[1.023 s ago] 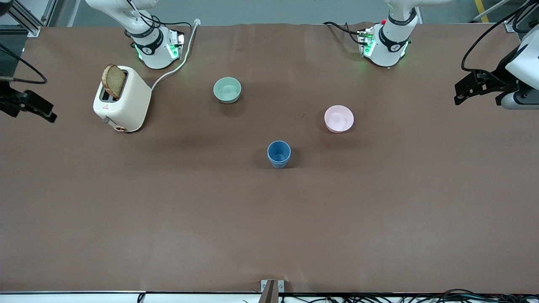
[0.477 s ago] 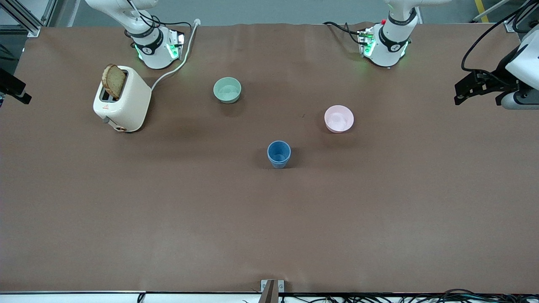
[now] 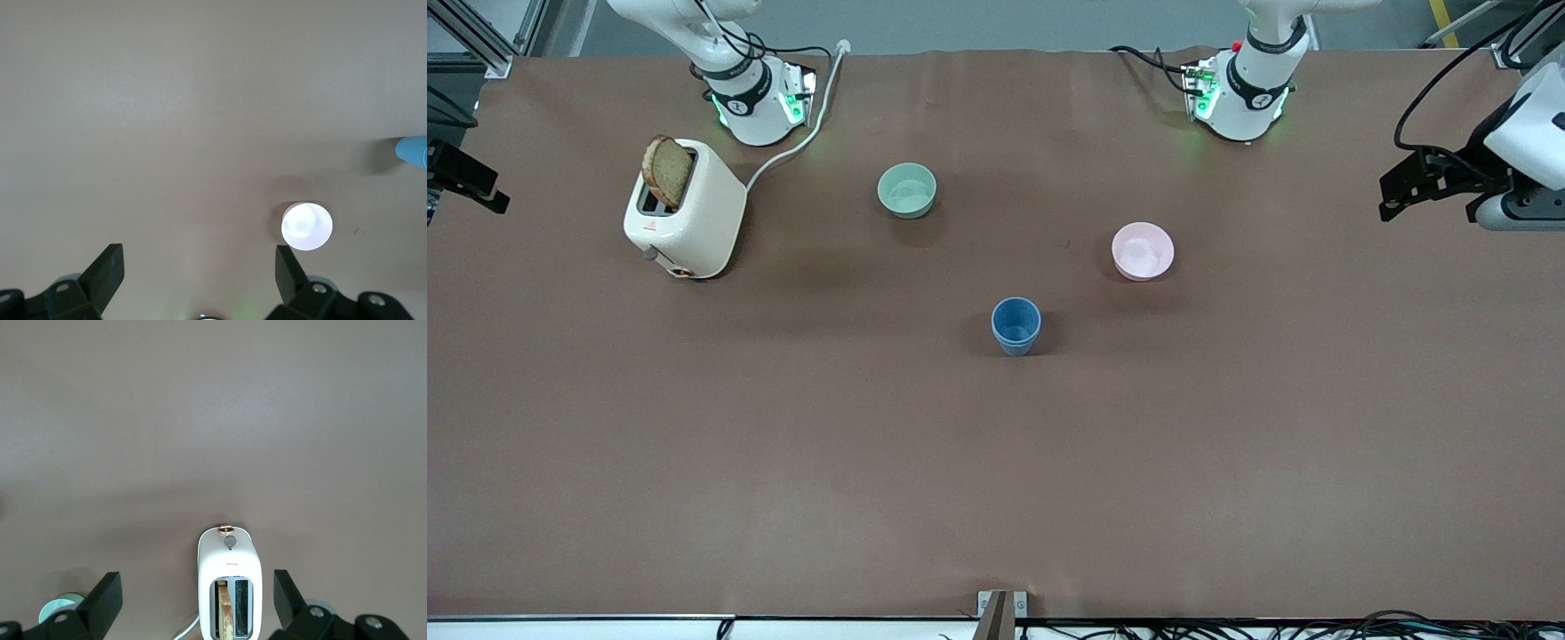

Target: Stack blue cups with both arms

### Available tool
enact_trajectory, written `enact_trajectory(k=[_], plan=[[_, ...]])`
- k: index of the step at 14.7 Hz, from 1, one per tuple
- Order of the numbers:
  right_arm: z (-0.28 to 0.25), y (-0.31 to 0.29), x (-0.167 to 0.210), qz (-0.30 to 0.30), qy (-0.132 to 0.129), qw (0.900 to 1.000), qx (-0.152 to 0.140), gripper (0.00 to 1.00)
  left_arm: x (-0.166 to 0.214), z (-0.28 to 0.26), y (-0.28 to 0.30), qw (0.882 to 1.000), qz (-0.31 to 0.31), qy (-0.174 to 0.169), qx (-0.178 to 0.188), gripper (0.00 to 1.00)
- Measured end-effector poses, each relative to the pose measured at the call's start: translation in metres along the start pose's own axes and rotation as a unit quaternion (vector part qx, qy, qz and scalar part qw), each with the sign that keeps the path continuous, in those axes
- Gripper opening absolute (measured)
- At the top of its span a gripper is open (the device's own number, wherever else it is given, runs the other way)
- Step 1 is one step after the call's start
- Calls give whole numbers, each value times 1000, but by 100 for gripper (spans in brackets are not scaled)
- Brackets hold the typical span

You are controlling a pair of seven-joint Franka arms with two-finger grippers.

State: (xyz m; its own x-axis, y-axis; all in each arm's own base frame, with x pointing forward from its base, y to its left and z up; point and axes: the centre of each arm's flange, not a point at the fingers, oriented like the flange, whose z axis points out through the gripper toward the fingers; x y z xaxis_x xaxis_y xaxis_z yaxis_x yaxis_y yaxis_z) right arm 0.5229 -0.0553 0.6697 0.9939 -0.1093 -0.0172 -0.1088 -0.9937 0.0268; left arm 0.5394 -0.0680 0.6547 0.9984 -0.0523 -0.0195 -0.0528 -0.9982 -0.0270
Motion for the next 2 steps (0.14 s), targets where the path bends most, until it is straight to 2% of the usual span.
enact_trajectory(k=[2], plan=[[0, 1, 1, 2, 0, 1000, 6, 100, -1, 1, 1, 1000, 1, -3, 0, 100]])
